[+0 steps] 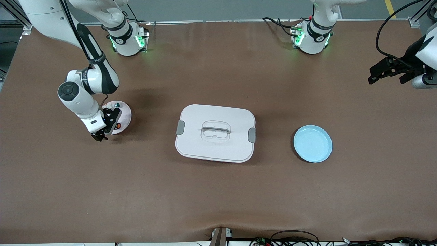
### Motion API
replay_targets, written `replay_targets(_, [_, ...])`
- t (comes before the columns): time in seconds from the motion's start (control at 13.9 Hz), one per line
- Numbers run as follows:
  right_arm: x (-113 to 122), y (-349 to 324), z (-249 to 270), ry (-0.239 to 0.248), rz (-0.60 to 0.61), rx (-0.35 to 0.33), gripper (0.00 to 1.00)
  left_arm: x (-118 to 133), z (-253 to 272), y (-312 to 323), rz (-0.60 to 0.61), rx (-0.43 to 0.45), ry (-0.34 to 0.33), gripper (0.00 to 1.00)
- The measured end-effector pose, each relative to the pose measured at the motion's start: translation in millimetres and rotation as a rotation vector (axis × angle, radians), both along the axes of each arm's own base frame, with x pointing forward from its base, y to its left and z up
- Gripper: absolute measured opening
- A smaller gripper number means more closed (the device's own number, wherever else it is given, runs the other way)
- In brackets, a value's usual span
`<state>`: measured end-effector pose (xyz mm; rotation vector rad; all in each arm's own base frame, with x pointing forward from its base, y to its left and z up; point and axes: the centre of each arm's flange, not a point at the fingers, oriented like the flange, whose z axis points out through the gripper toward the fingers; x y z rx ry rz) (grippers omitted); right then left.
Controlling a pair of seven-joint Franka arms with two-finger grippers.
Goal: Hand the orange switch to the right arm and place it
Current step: 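Lower the switch onto the pink-white dish and open the right gripper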
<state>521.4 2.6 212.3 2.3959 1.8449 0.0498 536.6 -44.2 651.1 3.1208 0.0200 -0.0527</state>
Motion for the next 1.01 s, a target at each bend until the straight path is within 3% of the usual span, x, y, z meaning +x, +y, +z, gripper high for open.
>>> replay_targets(0.22, [5, -2, 4, 0.043, -0.014, -0.005, 1.0, 0, 0, 0, 0.001, 0.0, 0.0, 1.0])
replay_targets(0.43, [17, -5, 16, 0.085, -0.139, 0.014, 1.0, 0, 0, 1, 0.001, 0.0, 0.0, 1.0])
replay_targets(0.72, [13, -4, 20, 0.129, -0.441, 0.013, 1.0, 0, 0, 1, 0.001, 0.0, 0.0, 1.0])
replay_targets(1.01, [15, -4, 47, 0.068, -0.826, 0.017, 1.0, 0, 0, 1, 0.002, 0.0, 0.0, 1.0])
